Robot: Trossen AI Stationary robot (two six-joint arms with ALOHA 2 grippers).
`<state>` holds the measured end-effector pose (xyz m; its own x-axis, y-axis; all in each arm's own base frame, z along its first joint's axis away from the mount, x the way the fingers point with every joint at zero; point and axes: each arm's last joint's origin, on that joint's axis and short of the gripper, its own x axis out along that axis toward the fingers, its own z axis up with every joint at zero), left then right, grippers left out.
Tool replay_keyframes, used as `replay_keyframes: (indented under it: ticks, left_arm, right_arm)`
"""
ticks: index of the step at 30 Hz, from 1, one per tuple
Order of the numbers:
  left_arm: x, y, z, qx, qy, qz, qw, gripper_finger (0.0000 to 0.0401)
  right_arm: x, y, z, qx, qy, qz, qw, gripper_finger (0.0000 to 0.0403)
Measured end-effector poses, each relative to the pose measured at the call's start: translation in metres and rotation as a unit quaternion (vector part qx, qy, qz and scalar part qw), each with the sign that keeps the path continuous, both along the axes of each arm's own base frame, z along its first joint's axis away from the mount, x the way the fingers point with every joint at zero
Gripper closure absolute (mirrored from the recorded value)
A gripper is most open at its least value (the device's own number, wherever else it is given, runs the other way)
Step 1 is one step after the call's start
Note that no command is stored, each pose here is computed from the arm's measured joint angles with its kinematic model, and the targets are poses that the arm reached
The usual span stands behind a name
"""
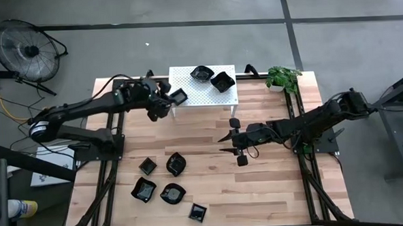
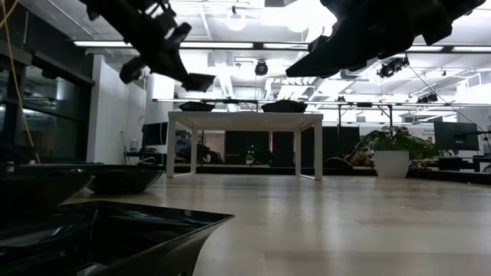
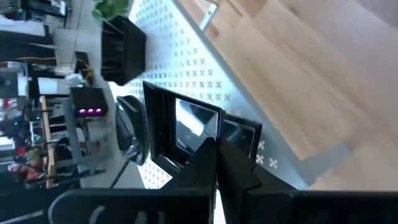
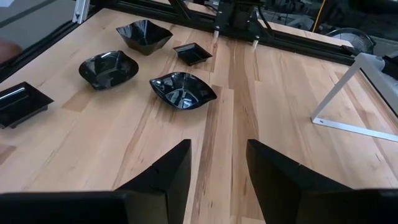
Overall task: Pick & Place Mini shaped plates
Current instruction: Stack the black square plate on top of the black square plate on the shelf
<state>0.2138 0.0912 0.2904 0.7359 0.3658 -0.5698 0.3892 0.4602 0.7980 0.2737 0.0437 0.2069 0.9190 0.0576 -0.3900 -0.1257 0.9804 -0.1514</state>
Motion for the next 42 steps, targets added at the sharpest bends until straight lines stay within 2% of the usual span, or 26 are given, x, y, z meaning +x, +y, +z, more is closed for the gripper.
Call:
replay_keyframes:
  ticks: [6,9,42]
  left_arm:
    - [0.005,0.018,-0.010,0.007,0.021,0.032,0.999,0.0401]
    - [0.005,0.021,-0.011,0.021,0.026,0.028,0.999,0.0401]
    - [0.003,0.019,-0.014,0.007,0.043,0.022,0.999,0.0400]
  right_arm:
    - [0.000,0.000,0.000,-0.004,0.001,0.001,1.000,0.0253]
    - [0.000,0.000,0.000,-0.004,0.000,0.001,1.000,0.0253]
    - [0.000,0.000,0.000,0.006,0.002,-0.001,1.000,0.0253]
